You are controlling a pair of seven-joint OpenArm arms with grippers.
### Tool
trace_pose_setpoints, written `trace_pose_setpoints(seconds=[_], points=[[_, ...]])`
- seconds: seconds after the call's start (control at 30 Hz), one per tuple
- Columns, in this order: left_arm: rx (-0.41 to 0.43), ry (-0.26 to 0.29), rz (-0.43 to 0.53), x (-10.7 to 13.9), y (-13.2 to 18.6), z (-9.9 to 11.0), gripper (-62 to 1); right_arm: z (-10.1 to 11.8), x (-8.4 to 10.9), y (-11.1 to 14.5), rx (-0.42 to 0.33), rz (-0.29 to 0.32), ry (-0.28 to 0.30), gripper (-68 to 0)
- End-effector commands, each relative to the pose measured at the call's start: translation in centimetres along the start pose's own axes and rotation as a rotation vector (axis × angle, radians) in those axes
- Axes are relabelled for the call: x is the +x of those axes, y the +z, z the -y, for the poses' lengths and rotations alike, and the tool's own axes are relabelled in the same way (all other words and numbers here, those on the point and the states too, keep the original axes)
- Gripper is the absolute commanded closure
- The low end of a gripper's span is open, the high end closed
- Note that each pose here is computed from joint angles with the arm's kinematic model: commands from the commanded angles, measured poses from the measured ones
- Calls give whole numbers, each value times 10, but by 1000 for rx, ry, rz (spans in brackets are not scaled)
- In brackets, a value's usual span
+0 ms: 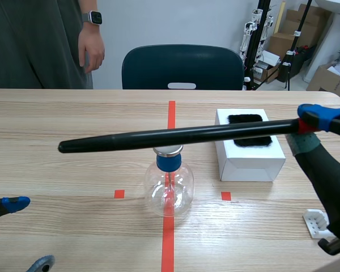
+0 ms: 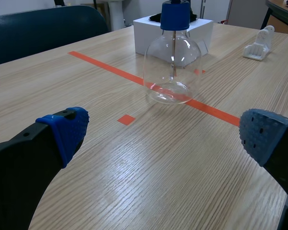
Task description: Do the electroscope experiment. pick up the black charging rod
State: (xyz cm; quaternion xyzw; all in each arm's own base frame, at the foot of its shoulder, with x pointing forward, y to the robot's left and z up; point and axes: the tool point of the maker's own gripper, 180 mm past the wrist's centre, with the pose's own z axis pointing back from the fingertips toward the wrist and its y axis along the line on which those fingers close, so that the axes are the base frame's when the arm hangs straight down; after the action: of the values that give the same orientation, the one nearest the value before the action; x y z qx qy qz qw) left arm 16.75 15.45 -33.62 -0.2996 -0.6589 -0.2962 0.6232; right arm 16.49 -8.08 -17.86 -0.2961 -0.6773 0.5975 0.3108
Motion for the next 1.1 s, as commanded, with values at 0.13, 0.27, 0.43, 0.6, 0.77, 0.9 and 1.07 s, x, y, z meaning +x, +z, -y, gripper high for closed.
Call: trace_pose_setpoints(seconds=[0.13,0.27,0.43,0.6,0.77,0.9,1.07], points=[[6,-21,63,15,0,-5,-623,7,0,-1,-27,-3,4,-2],[6,-21,63,15,0,-5,-623,7,0,-1,-27,-3,4,-2],[6,-21,63,15,0,-5,-623,7,0,-1,-27,-3,4,-2],[6,-21,63,15,0,-5,-623,7,0,-1,-26,-3,4,-2],[6,-21,63,15,0,-5,-623,7,-1,-1,-26,-4,4,-2],[6,-21,63,15,0,-5,-623,7,-2,0,-26,-11,4,-2],[6,-21,63,15,0,-5,-623,7,-4,0,-26,-22,4,-2]])
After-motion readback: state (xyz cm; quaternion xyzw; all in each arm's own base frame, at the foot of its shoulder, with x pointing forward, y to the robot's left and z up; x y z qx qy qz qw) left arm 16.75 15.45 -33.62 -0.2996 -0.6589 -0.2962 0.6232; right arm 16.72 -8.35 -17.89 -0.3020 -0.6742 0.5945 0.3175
